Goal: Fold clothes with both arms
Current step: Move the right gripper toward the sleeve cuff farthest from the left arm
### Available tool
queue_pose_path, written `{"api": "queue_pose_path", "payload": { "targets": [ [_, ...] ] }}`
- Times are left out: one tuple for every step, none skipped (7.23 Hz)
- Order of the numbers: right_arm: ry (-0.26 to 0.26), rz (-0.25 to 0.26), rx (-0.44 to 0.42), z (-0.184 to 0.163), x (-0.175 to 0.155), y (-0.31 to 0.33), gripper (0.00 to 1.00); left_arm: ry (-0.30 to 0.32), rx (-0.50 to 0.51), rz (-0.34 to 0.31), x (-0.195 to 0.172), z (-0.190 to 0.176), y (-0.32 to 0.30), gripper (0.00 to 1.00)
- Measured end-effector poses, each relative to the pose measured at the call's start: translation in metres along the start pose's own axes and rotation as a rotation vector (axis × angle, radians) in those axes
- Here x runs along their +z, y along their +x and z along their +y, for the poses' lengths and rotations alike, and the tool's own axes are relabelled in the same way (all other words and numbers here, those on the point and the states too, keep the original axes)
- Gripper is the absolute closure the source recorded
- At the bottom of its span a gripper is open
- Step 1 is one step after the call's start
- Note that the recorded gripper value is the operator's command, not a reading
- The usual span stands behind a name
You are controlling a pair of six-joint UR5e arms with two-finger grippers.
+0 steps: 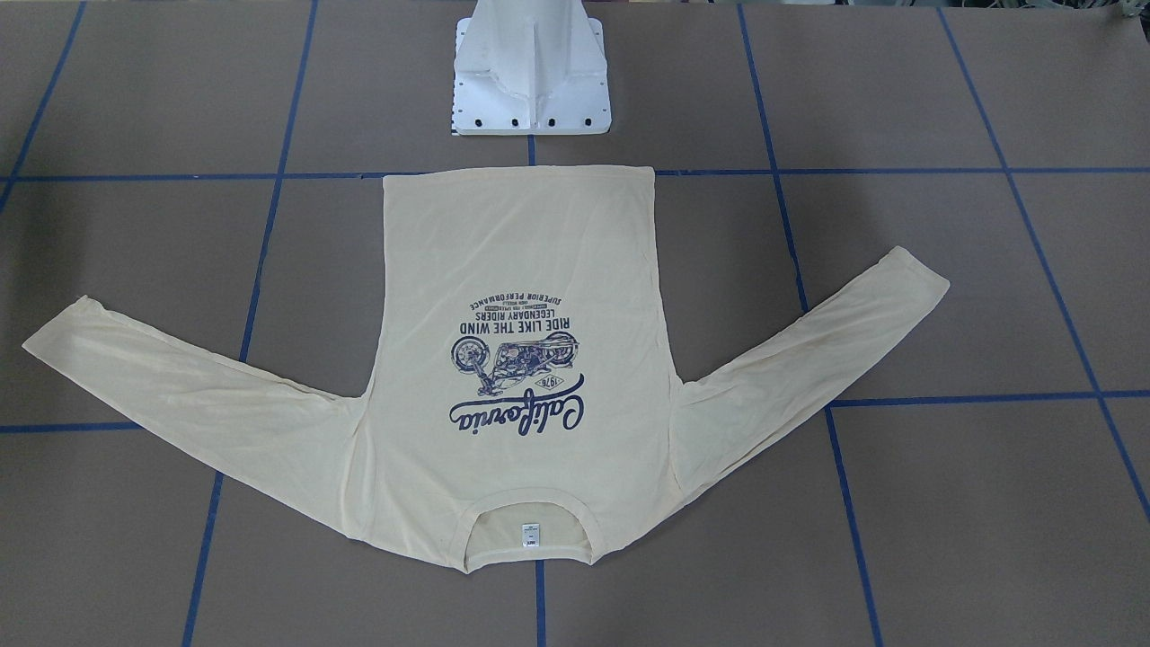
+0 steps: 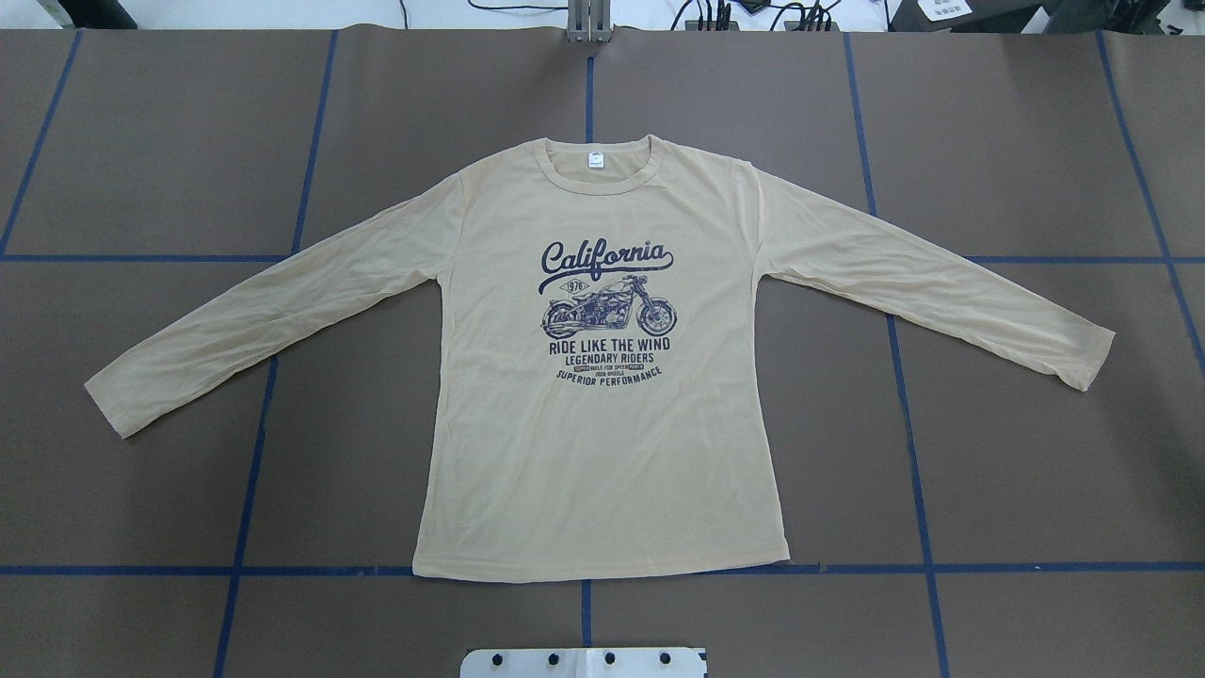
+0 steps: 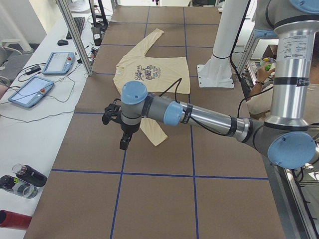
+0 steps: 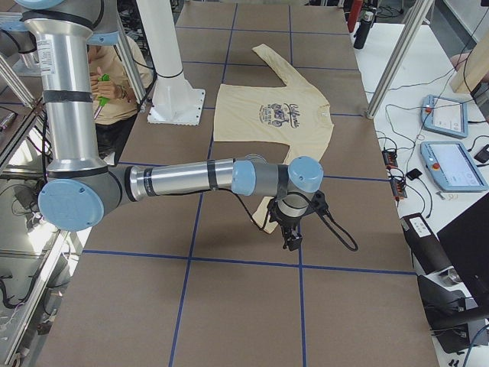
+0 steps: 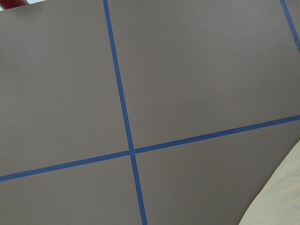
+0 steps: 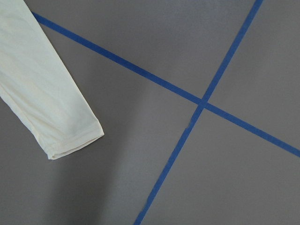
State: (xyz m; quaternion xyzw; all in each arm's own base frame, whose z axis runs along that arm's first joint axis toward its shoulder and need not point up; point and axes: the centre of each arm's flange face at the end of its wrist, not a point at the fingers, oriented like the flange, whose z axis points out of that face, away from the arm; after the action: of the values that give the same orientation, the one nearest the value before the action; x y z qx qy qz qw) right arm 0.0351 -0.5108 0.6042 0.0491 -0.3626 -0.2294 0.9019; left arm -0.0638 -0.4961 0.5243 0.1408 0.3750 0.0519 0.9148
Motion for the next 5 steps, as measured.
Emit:
{"api": "queue_pose_path", "payload": {
  "targets": [
    [0.008,-0.014,-0.001,0.0005,0.0000,-0.0021,0.00,-0.002,0.003,0.001,0.0007,0.0020,0.0012,0.00],
    [0.020,-0.028,-0.009,-0.0008,0.0009,-0.0040,0.00,-0.005,0.009,0.003,0.0018,0.0046,0.0036,0.00],
    [0.037,-0.029,-0.028,-0.0031,0.0004,-0.0058,0.00,-0.007,0.012,0.005,0.0023,0.0071,0.0048,0.00],
    [0.050,-0.028,-0.043,-0.0028,0.0010,-0.0067,0.00,-0.008,0.014,0.006,0.0034,0.0093,0.0047,0.00],
    [0.052,-0.033,-0.043,0.0017,0.0050,-0.0062,0.00,-0.010,0.013,0.008,0.0050,0.0108,0.0040,0.00]
  ]
}}
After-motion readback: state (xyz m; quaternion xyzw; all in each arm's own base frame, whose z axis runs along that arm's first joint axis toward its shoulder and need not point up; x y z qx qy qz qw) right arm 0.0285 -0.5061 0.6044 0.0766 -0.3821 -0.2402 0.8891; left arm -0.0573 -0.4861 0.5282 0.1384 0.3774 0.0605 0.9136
